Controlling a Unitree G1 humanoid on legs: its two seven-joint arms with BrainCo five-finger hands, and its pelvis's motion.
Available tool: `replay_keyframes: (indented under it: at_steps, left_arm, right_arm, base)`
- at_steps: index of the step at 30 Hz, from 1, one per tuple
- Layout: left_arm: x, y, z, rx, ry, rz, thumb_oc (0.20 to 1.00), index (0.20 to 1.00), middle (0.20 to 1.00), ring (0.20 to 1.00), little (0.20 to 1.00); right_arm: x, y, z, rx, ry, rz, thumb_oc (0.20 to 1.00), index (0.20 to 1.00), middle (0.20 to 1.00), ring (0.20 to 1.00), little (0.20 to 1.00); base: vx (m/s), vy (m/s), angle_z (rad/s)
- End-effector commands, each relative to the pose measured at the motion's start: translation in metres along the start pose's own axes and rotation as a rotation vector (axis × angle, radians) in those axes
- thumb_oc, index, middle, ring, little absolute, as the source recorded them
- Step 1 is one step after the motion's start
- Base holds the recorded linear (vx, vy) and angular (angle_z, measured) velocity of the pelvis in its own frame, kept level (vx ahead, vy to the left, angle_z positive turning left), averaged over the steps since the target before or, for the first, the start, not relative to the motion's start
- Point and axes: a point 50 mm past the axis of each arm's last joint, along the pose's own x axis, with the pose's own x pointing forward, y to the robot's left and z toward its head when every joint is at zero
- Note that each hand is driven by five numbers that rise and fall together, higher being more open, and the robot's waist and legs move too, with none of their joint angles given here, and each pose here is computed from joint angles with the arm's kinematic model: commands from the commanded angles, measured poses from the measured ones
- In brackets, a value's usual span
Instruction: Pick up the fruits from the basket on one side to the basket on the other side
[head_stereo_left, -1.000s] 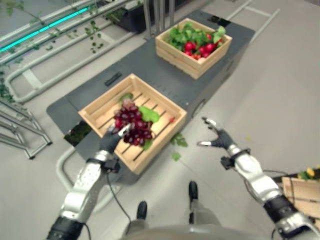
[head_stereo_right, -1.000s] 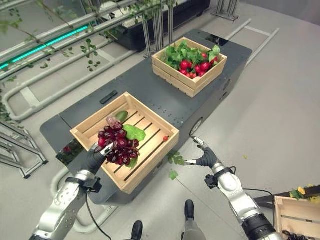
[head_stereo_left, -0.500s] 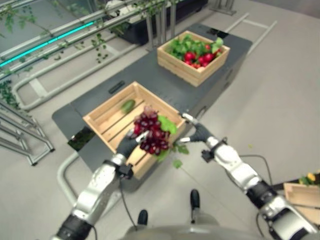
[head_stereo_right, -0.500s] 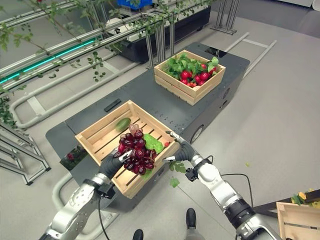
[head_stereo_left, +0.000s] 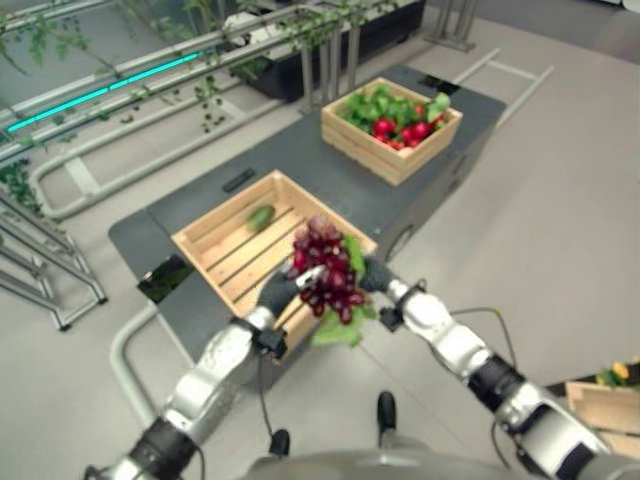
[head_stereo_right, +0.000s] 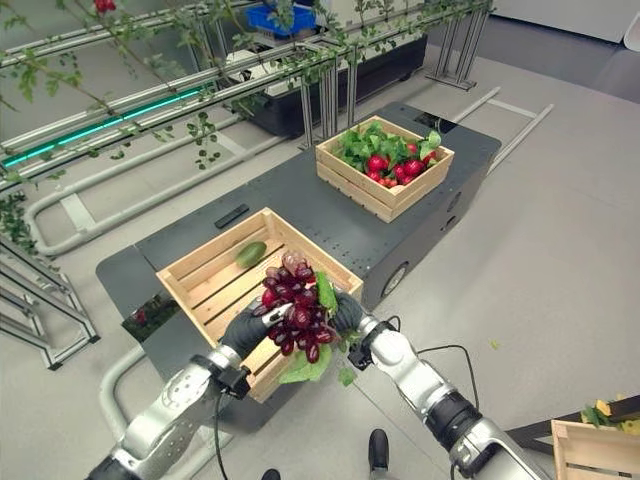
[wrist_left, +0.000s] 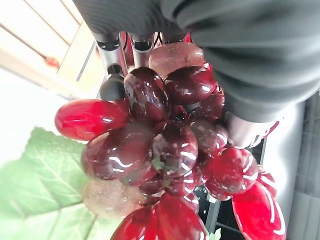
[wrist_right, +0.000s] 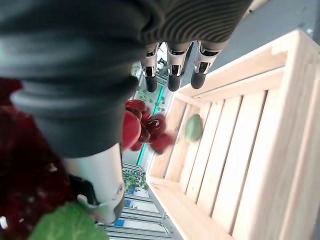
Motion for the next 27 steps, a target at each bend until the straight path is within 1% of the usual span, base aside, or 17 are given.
replay_keyframes:
  at_steps: [1, 7, 14, 18, 19, 20, 21, 27]
  left_arm:
    - [0.019, -0.035, 0.039, -0.025, -0.179, -0.204, 0.2, 0.2, 0.2, 0.2, 0.2]
    - [0.021, -0.05, 0.036, -0.085, -0.16, -0.269, 0.2, 0.2, 0.2, 0.2, 0.2]
    - [0.021, -0.059, 0.037, -0.121, -0.158, -0.308, 0.2, 0.2, 0.2, 0.2, 0.2]
    - [0.021, -0.063, 0.037, -0.135, -0.153, -0.325, 0.2, 0.2, 0.2, 0.2, 0.2]
    - [0.022, -0.064, 0.037, -0.139, -0.151, -0.327, 0.2, 0.2, 0.2, 0.2, 0.2]
    - [0.022, -0.064, 0.036, -0.138, -0.148, -0.329, 0.2, 0.2, 0.2, 0.2, 0.2]
    - [0.022, -0.064, 0.036, -0.138, -0.148, -0.329, 0.2, 0.2, 0.2, 0.2, 0.2]
    - [0.024, -0.066, 0.035, -0.144, -0.142, -0.324, 0.2, 0.2, 0.2, 0.2, 0.2]
  right_arm:
    - [0.022, -0.002, 0.043, 0.023, -0.175, 0.001, 1.0, 1.0, 1.0, 1.0, 1.0]
    - [0.029, 0.008, 0.052, 0.021, -0.204, 0.036, 1.0, 1.0, 1.0, 1.0, 1.0]
    - [0.037, 0.019, 0.068, 0.012, -0.249, 0.08, 1.0, 1.0, 1.0, 1.0, 1.0]
    - [0.04, 0.028, 0.071, 0.041, -0.254, 0.105, 1.0, 1.0, 1.0, 1.0, 1.0]
    - [0.04, 0.03, 0.071, 0.056, -0.251, 0.108, 0.853, 0.853, 0.853, 0.853, 0.853]
    - [0.04, 0.033, 0.071, 0.074, -0.251, 0.114, 0.442, 0.442, 0.442, 0.442, 0.442]
    - [0.04, 0.033, 0.071, 0.074, -0.251, 0.114, 0.2, 0.2, 0.2, 0.2, 0.2]
    - [0.038, 0.043, 0.067, 0.137, -0.233, 0.134, 0.2, 0.2, 0.2, 0.2, 0.2]
  base:
    - [0.0, 0.0, 0.0]
    - [0.0, 0.0, 0.0]
    - [0.0, 0.0, 0.0]
    - [0.0, 0.0, 0.0]
    - [0.0, 0.0, 0.0]
    - [0.0, 0.0, 0.0]
    - [0.0, 0.0, 0.0]
    - [0.0, 0.0, 0.0]
